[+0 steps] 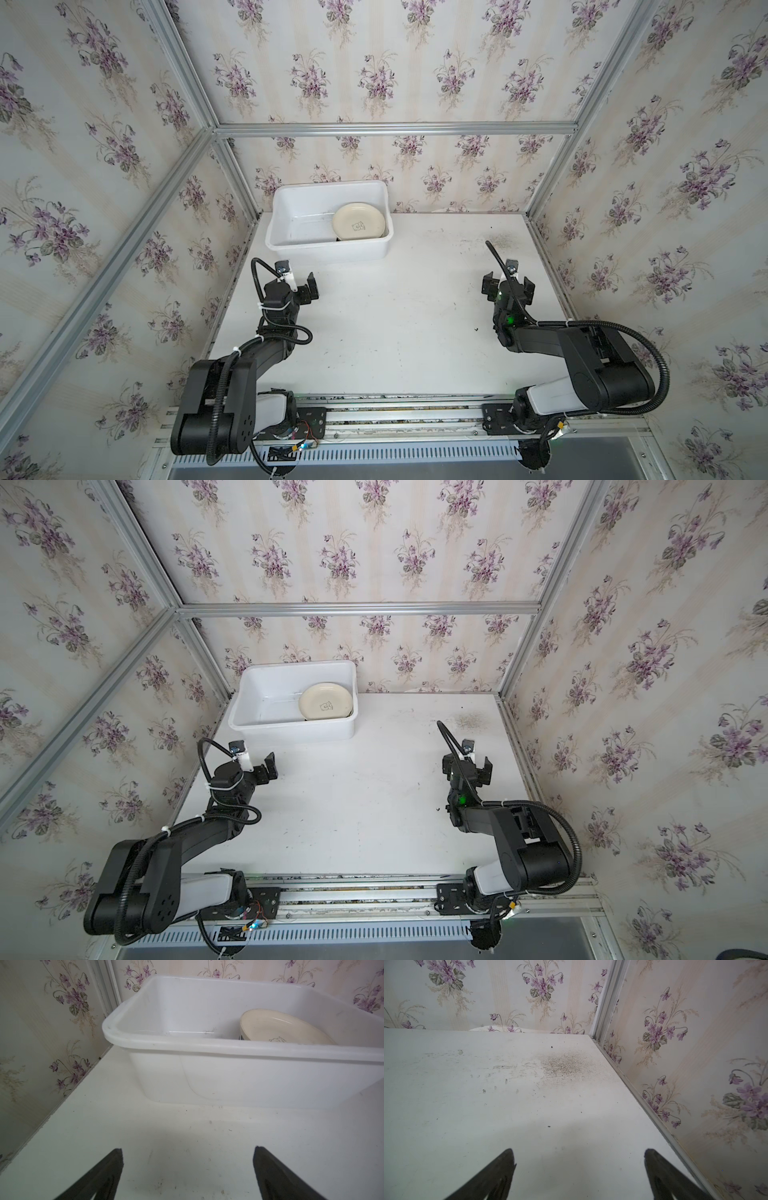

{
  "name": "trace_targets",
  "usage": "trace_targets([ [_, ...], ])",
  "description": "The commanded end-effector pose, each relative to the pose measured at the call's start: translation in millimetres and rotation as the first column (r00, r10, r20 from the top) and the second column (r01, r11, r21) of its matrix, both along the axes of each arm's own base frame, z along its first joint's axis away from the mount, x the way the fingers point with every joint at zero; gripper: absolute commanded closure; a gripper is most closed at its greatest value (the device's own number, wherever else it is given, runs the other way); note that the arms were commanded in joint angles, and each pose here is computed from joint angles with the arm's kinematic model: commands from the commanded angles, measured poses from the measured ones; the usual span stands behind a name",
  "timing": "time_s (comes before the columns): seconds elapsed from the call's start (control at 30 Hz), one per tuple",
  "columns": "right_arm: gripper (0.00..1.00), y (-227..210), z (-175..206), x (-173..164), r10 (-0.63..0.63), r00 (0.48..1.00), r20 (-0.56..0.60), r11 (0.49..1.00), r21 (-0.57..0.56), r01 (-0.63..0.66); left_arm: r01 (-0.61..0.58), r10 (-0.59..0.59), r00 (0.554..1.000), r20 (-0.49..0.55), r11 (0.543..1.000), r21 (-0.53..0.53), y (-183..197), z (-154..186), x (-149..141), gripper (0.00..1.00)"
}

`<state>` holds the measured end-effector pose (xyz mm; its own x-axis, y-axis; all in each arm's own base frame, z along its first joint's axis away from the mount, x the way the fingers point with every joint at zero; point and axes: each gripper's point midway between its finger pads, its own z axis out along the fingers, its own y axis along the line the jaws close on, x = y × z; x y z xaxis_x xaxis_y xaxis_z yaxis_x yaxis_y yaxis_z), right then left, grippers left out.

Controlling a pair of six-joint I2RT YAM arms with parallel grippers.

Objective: Place the plates into the plastic bin on the countertop
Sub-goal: Reset both arms

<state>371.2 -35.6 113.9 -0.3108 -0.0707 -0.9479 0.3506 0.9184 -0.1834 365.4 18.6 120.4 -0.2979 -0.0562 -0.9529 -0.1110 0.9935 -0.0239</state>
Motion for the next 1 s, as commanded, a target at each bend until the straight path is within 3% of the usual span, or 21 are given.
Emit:
trace_targets([
  [0.0, 0.01, 7, 6, 5, 0.043, 0.999, 0.033, 0.998, 0.033, -0.045, 0.021, -0.025, 0.992, 0.124, 0.999, 0.026, -3, 26, 5, 0.0],
  [0.17, 0.01, 32, -12, 20, 0.219, 0.976, -0.007, 0.975, 0.041, -0.219, 0.088, -0.092, 0.989, 0.112, 0.995, 0.04, -14, 22, 7, 0.0],
  [0.4, 0.0, 20, -14, 20, 0.169, 0.985, -0.024, 0.983, 0.079, -0.166, 0.086, -0.09, 0.99, 0.11, 0.995, 0.043, -14, 21, 7, 0.0],
  [0.57, 0.0, 32, -15, 22, 0.243, 0.97, -0.01, 0.968, 0.061, -0.242, 0.074, -0.079, 0.991, 0.108, 0.996, 0.053, -14, 21, 7, 0.0],
  [0.73, 0.0, 32, -19, 23, 0.244, 0.968, -0.051, 0.967, 0.085, -0.239, 0.076, -0.082, 0.991, 0.102, 0.995, 0.063, -15, 21, 8, 0.0],
  [0.97, 0.0, 31, -17, 21, 0.242, 0.97, -0.025, 0.968, 0.075, -0.24, 0.079, -0.085, 0.991, 0.101, 0.995, 0.065, -16, 21, 8, 0.0],
])
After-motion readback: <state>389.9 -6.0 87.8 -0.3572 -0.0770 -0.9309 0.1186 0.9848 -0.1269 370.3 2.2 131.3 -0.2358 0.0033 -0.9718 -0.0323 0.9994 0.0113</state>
